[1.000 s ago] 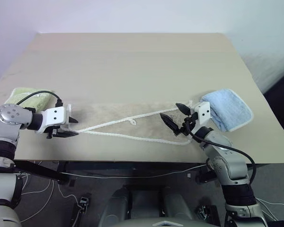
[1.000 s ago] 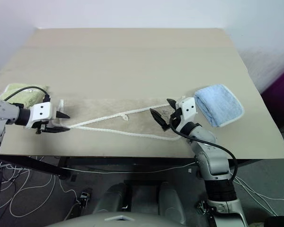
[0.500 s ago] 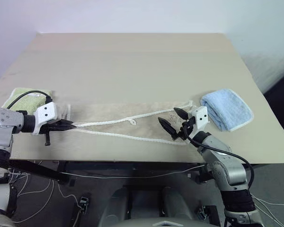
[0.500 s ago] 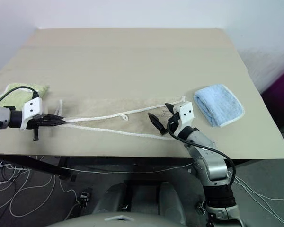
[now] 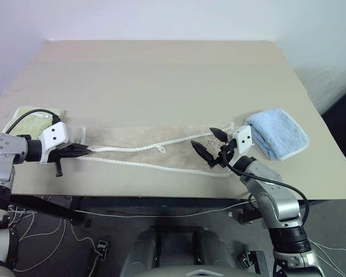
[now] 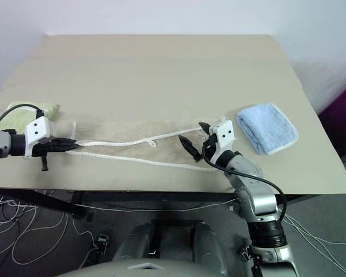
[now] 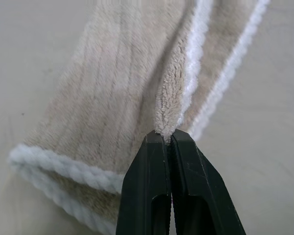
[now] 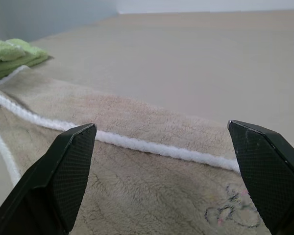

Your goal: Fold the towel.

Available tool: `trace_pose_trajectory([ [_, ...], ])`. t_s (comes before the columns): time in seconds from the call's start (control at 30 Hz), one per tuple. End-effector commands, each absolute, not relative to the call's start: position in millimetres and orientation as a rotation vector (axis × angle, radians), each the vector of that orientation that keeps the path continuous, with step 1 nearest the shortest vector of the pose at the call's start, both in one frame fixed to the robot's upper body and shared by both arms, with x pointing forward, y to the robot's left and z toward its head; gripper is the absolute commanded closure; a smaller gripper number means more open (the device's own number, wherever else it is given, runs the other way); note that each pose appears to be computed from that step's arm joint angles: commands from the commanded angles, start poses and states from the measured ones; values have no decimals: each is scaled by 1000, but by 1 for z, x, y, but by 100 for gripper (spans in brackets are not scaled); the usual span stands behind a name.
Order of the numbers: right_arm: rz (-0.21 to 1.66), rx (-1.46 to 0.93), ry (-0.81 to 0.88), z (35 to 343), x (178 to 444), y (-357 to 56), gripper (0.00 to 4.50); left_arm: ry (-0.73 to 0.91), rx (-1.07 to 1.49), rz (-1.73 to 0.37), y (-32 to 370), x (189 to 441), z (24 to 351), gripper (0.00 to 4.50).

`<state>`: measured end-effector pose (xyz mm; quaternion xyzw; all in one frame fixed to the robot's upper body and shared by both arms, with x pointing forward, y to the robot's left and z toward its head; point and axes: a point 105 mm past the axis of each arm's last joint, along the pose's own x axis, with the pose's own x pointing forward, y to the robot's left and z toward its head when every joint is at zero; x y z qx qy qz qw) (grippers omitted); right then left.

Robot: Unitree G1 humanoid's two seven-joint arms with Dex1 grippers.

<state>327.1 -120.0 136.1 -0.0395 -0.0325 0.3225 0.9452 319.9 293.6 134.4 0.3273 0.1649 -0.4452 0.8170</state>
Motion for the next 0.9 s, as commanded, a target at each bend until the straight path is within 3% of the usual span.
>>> trace_pose_trajectory([
  [0.03, 616, -354, -142, 162, 337, -147, 0, 307, 743, -904, 295, 327, 145, 438],
  [0.2, 686, -776, -63, 143, 344, -167, 0, 280, 746, -878, 295, 332, 146, 438],
  [0.33, 673, -968, -30, 134, 362, -186, 0, 260, 749, -880, 290, 334, 146, 438],
  [0.6, 619, -1126, -47, 130, 393, -198, 0, 229, 742, -889, 281, 334, 142, 438],
  [0.9, 617, -1162, -83, 137, 406, -195, 0, 226, 739, -867, 283, 332, 138, 438],
])
